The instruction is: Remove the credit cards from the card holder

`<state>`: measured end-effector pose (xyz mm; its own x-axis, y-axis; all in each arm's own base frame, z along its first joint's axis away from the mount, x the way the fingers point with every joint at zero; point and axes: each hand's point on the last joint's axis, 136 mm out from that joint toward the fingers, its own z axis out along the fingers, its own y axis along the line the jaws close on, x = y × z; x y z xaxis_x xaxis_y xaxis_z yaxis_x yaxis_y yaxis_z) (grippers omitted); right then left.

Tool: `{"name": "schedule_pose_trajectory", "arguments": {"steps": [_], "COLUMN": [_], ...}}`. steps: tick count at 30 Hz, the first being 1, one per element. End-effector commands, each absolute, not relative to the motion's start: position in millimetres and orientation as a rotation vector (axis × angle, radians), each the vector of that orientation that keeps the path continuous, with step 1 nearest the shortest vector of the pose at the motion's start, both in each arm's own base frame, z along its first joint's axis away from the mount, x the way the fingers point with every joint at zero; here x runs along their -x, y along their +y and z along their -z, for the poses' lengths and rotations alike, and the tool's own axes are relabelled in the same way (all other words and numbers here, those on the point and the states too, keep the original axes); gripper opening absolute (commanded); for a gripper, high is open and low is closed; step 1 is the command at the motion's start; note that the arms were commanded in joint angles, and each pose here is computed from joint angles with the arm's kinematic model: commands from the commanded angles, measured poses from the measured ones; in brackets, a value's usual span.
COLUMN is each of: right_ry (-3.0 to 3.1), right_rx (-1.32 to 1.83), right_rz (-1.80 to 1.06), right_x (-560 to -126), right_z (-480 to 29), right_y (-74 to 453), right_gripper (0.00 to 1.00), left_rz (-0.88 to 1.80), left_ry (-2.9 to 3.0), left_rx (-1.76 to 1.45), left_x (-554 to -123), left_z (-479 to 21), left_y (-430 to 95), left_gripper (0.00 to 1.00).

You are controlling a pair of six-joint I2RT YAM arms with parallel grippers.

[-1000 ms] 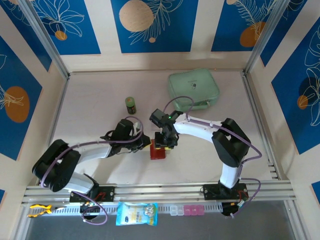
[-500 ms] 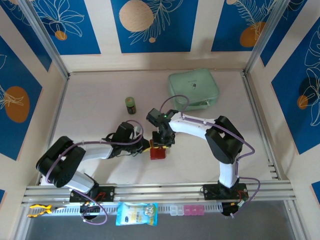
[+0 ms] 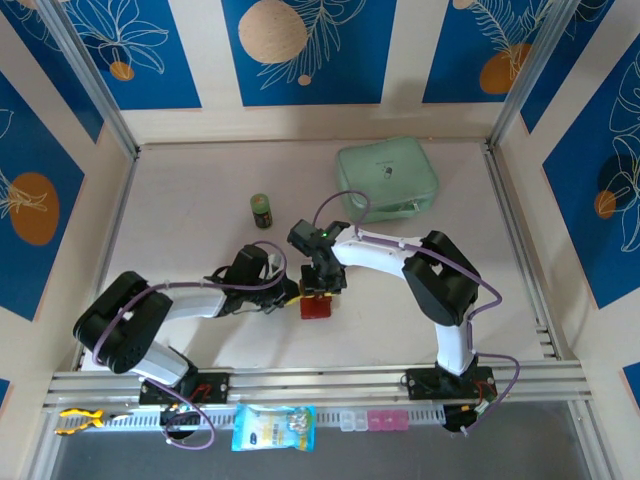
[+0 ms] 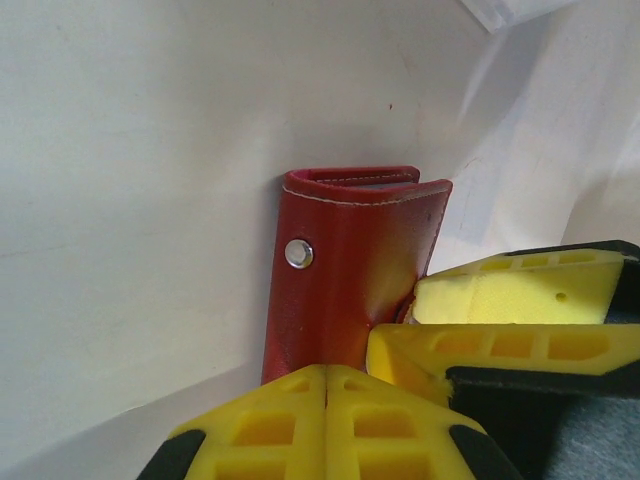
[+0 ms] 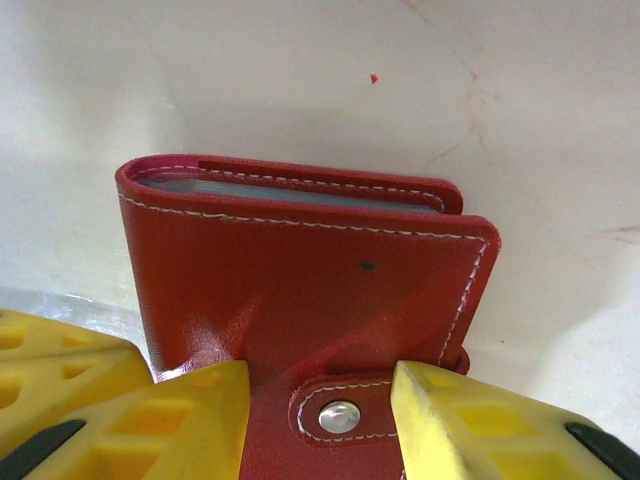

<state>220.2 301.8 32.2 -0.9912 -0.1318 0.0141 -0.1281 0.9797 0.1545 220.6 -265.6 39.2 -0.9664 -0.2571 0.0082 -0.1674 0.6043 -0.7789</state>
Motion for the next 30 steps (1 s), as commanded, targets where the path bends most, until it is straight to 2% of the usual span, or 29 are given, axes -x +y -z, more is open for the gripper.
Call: {"name": "schedule_pose_trajectory", "arguments": {"steps": [1, 6, 15, 30], "right_ry": [-3.042, -3.093, -3.160, -3.101], "right_rx": [-0.239, -0.258, -0.230, -0.125], "right_rz": [0.142, 0.039, 0.091, 0.177], "right_x": [-203, -204, -211, -202], "right_z": [-14, -26, -49, -18], "right_y": [297, 287, 286, 283], "right_gripper": [0.44, 0.44, 0.45, 0.44], "left_rz": [1.294, 1.294, 1.288, 1.351], "left_ry": [2.735, 2.736, 2.735, 2.711], "left_rx": [0.373, 0.374, 0.377, 0.327], "left_x": [-219, -219, -219, -222], "left_z": [-35, -35, -37, -56], "left_y": [-267, -267, -266, -275], "left_gripper": [0.00, 0.00, 0.00, 0.00]}}
